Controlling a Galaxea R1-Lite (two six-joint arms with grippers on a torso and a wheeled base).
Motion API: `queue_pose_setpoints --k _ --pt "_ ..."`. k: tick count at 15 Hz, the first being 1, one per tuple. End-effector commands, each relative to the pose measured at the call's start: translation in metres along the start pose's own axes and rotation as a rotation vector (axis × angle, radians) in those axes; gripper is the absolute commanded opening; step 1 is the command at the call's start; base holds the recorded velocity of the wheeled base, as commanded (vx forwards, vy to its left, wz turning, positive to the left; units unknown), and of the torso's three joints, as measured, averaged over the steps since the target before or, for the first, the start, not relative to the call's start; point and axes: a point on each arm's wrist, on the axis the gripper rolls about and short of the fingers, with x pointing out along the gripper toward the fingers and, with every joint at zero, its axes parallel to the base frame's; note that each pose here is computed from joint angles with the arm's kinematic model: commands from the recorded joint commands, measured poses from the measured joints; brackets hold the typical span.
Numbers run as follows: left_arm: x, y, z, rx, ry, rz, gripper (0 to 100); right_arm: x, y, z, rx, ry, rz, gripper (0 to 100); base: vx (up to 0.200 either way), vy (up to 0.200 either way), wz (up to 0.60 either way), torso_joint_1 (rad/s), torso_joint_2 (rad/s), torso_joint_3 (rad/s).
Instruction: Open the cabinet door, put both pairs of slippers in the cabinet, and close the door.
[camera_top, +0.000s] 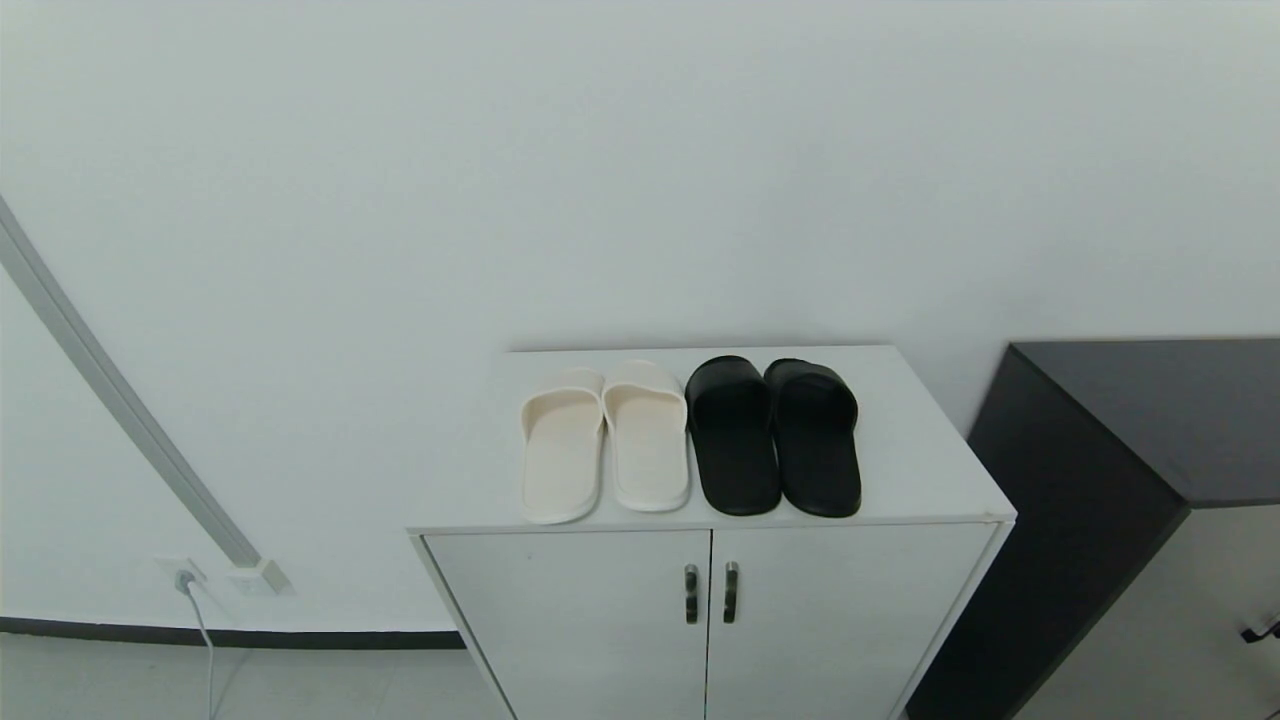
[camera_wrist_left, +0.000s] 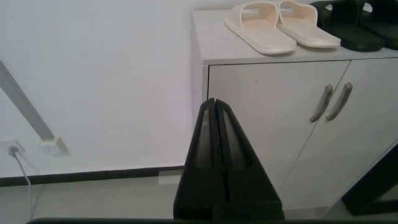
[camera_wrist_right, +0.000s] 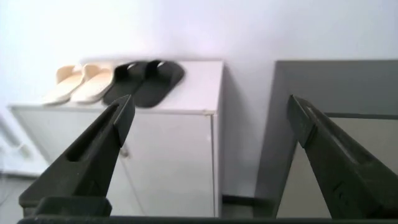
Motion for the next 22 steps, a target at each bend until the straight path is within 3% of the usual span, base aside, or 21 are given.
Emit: queue_pose_setpoints --k 1,4,10,12,15,22 --pt "0.000 0.000 0.000 0.000 0.001 0.000 0 0.037 -0.004 -0.027 0.022 0.311 0.133 100 0.000 0.000 0.00 0.000 0.00 0.000" --pt "0.000 0.000 0.000 0.002 0.001 0.000 0 0.087 -0.006 -0.017 0.052 0.385 0.189 100 0.000 0.000 0.00 0.000 0.00 0.000" --pt "0.000 0.000 0.000 0.002 0.001 0.000 0 0.153 0.006 0.008 0.032 0.354 0.264 100 0.000 0.000 0.00 0.000 0.00 0.000" --pt "0.000 0.000 0.000 0.003 0.001 0.000 0 0.177 0.034 0.018 0.114 0.390 0.300 100 0.000 0.000 0.00 0.000 0.00 0.000" --pt "0.000 0.000 0.000 0.003 0.001 0.000 0 0.209 0.063 0.012 0.093 0.414 0.247 100 0.000 0.000 0.00 0.000 0.00 0.000" --pt "0.000 0.000 0.000 0.002 0.000 0.000 0 0.301 0.142 -0.029 0.087 0.437 0.096 100 0.000 0.000 0.00 0.000 0.00 0.000"
